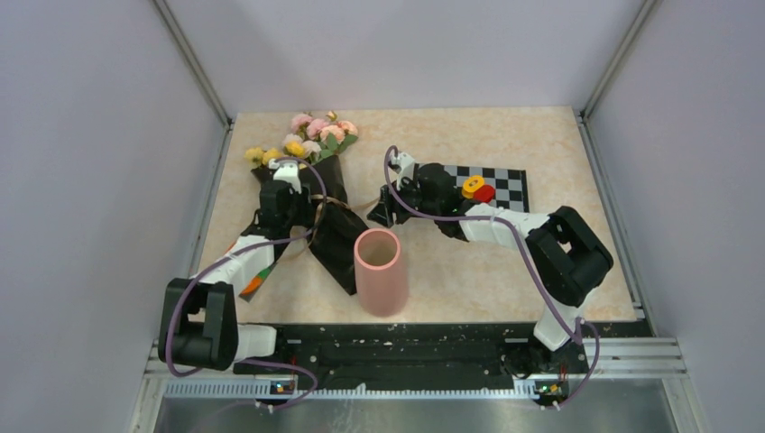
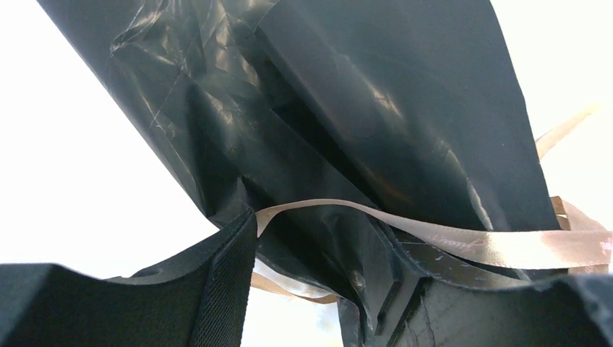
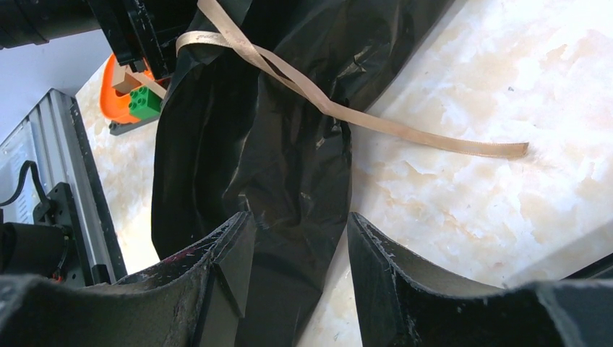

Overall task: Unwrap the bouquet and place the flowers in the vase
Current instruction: Untie the ribbon from the wrapping paper.

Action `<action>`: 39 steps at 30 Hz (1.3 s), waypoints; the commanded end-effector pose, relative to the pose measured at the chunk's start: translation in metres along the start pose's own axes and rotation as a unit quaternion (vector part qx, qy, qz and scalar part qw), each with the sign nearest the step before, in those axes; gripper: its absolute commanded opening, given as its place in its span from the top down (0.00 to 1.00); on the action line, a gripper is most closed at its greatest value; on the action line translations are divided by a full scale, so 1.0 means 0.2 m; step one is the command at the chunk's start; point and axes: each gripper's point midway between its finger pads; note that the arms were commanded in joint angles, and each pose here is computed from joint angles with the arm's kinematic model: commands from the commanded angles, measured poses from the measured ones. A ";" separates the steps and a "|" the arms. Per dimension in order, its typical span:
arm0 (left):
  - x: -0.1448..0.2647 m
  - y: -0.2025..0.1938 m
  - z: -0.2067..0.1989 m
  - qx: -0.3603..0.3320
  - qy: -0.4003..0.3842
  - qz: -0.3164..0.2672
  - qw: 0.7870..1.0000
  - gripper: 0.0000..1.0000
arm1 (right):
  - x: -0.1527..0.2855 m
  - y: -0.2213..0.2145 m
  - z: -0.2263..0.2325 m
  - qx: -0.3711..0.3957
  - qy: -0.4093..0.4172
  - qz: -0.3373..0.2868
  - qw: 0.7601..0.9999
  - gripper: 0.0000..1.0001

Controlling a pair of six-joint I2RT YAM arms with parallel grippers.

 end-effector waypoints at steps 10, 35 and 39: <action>-0.05 0.16 0.03 -0.012 0.020 -0.047 0.999 0.55 | -0.02 0.12 0.05 0.015 0.022 -0.019 0.999 0.48; 0.28 0.22 0.02 0.110 -0.005 -0.092 0.990 0.76 | 0.03 0.13 0.08 0.016 0.026 -0.026 0.999 0.48; 0.36 0.21 -0.04 0.105 -0.037 -0.068 0.991 0.71 | 0.06 0.14 0.10 0.017 0.030 -0.031 0.999 0.47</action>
Point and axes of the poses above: each gripper's point midway between its finger pads, its own x axis back along the fingers, its own z axis along the line the jaws close on, y = z × x, and after that the axes turned 7 degrees about -x, right-handed
